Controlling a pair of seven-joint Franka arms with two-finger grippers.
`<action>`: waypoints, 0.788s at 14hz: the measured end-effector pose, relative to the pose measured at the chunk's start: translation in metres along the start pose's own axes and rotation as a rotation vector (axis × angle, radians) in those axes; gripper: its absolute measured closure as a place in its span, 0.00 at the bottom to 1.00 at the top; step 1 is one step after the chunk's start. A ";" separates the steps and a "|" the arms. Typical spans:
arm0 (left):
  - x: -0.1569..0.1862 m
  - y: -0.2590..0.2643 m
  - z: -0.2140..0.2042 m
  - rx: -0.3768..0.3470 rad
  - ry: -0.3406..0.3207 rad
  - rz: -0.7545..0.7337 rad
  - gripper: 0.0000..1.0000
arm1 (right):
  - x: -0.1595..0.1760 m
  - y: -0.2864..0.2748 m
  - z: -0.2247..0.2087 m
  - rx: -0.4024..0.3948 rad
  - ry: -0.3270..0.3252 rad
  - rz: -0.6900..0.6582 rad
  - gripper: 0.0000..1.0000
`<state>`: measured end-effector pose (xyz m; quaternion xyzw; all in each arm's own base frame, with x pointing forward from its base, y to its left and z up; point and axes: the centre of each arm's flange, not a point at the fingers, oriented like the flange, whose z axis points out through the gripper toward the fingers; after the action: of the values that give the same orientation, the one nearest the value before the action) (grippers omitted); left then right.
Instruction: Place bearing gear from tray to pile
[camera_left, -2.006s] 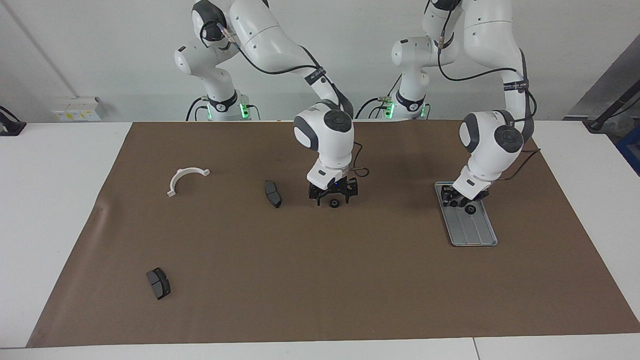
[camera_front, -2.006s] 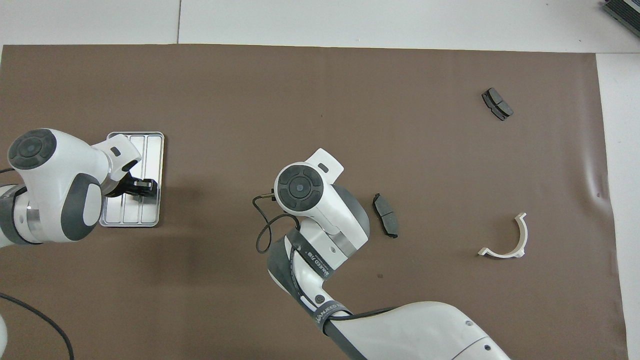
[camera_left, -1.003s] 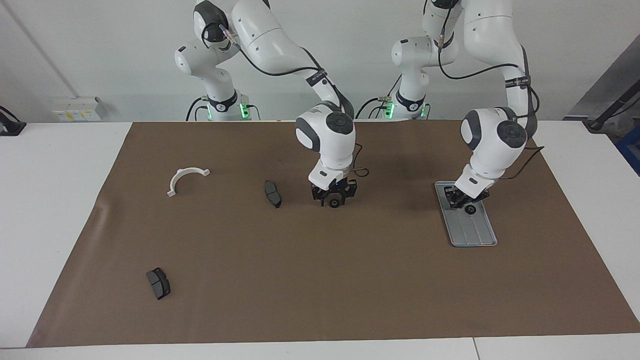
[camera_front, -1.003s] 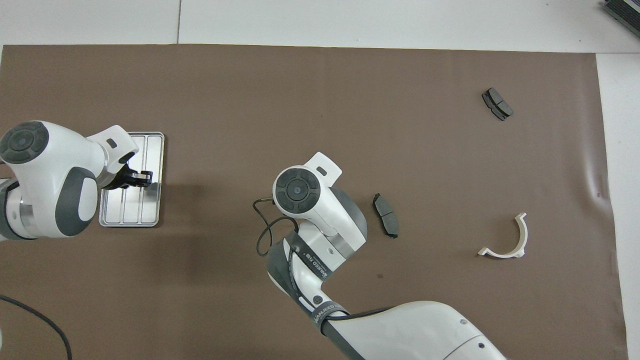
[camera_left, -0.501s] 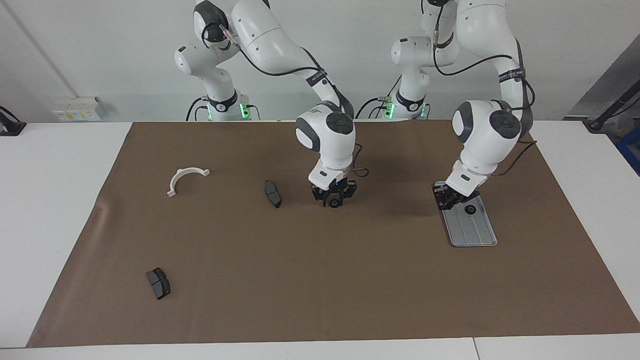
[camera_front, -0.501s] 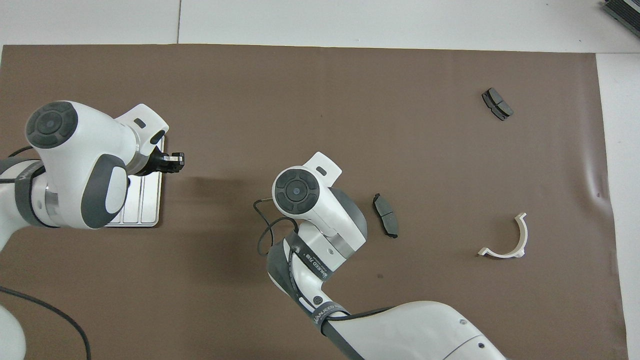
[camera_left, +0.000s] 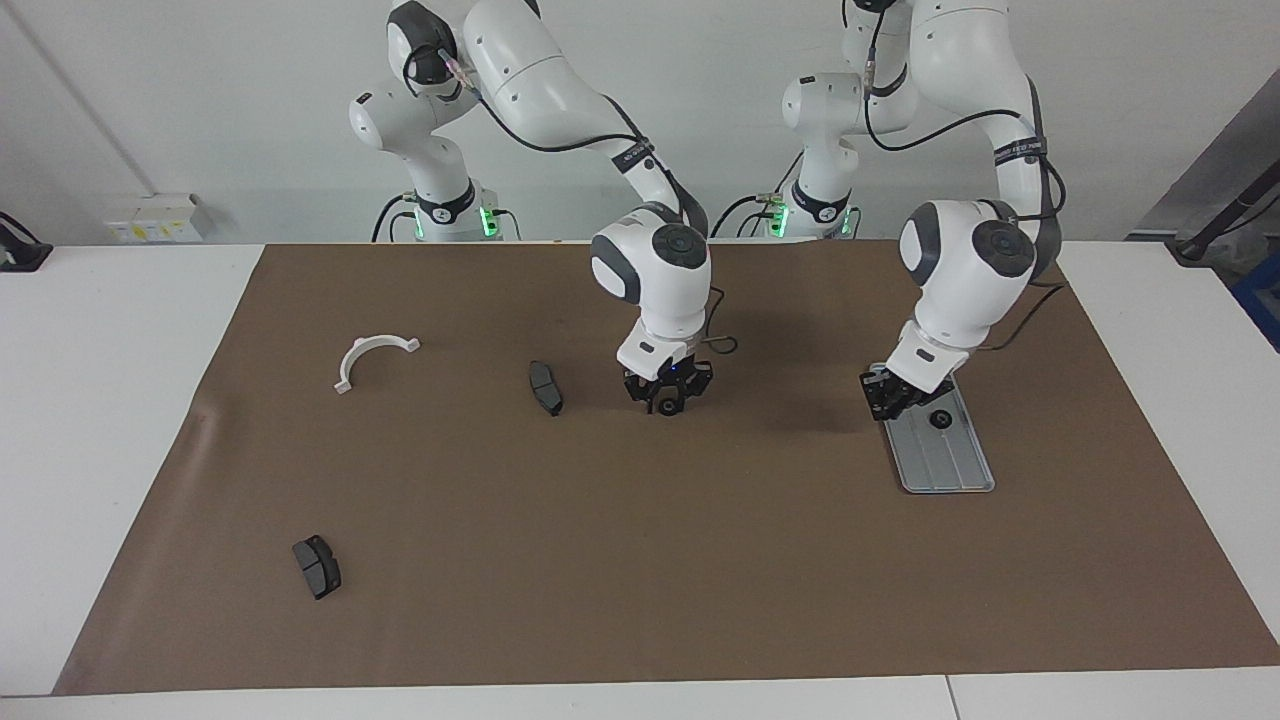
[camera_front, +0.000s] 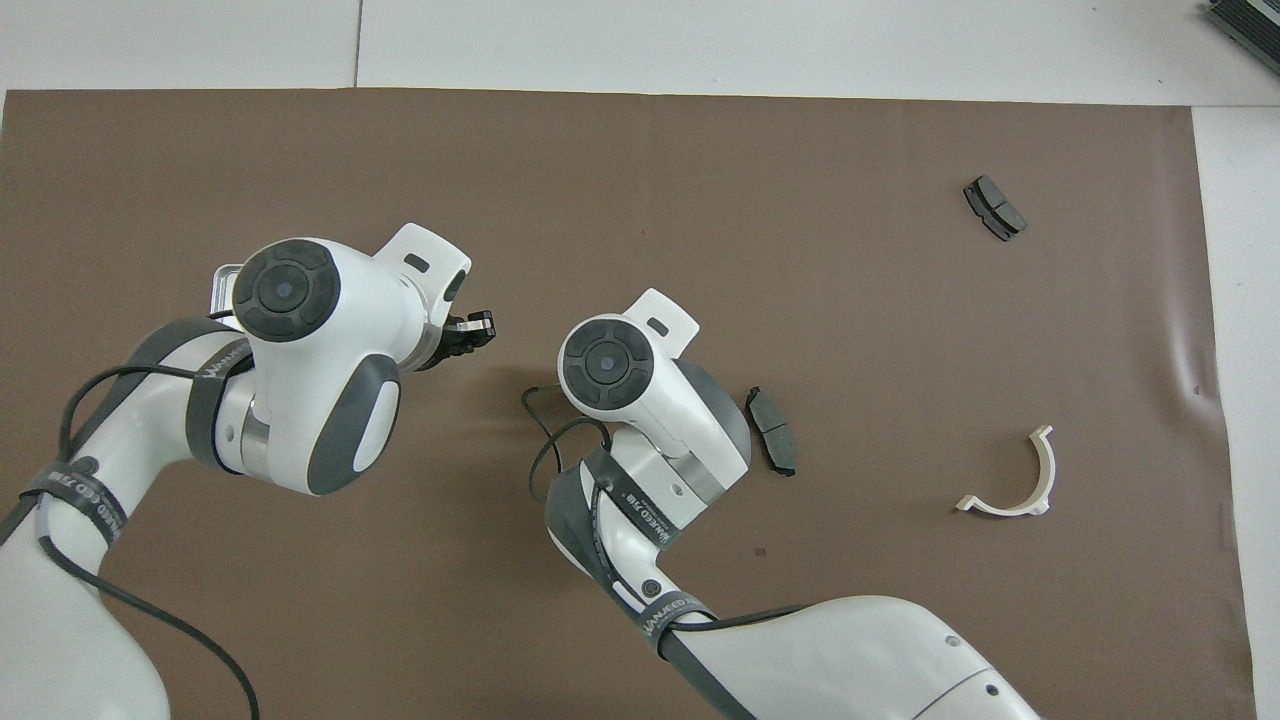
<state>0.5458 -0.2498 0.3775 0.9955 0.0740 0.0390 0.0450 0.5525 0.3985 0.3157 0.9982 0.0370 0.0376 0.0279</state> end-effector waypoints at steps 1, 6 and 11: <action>-0.008 0.015 -0.001 -0.009 0.008 0.000 0.76 | 0.010 0.022 -0.018 -0.004 -0.006 -0.005 0.66; -0.046 0.093 0.002 -0.041 0.011 -0.021 0.76 | 0.054 0.185 -0.091 -0.017 -0.051 -0.006 0.66; -0.079 0.150 0.055 -0.010 -0.042 -0.020 0.76 | 0.069 0.345 -0.054 -0.005 -0.085 -0.025 0.66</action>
<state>0.4939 -0.4140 0.3313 0.9951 0.0825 0.0182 0.0518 0.6420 0.0632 0.3951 0.9983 0.0483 -0.0051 0.0324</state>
